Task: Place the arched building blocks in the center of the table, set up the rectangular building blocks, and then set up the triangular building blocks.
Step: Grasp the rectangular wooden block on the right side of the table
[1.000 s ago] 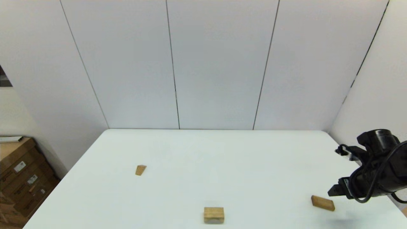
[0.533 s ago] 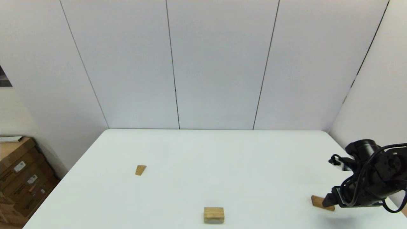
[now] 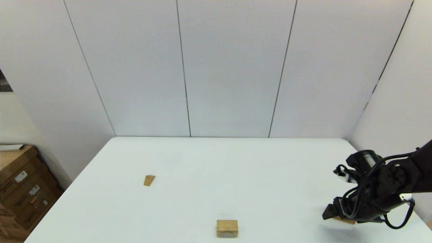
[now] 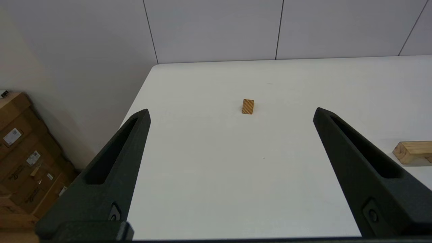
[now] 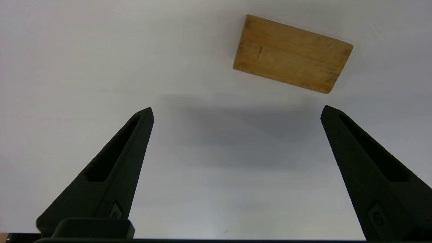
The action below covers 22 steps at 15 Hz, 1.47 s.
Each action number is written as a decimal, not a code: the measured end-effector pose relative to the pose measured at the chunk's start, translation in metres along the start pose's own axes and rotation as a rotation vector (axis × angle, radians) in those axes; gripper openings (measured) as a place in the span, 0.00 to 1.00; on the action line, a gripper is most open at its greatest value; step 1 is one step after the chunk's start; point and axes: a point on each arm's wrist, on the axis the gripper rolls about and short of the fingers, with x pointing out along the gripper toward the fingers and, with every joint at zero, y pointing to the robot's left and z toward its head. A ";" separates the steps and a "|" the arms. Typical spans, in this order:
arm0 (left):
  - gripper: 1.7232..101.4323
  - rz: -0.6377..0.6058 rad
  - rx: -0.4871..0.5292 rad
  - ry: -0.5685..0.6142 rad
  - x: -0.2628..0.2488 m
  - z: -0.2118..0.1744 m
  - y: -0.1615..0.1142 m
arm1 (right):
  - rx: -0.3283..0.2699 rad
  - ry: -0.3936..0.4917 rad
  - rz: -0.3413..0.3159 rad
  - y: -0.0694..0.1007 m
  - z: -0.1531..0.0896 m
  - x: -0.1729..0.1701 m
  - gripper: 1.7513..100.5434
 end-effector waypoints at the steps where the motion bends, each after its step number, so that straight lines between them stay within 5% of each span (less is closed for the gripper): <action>1: 0.96 0.000 0.000 0.000 0.000 0.000 0.000 | 0.002 0.001 -0.002 -0.001 0.002 0.002 0.97; 7: 0.96 0.000 -0.001 0.000 0.000 0.000 0.000 | 0.005 -0.003 -0.020 -0.002 0.010 0.009 0.97; 11: 0.96 0.000 -0.001 0.000 0.000 0.000 0.000 | 0.009 0.005 -0.099 -0.005 0.012 0.016 0.97; 22: 0.96 0.000 -0.011 -0.001 0.000 0.000 0.000 | 0.026 0.008 -0.105 -0.008 0.021 0.026 0.97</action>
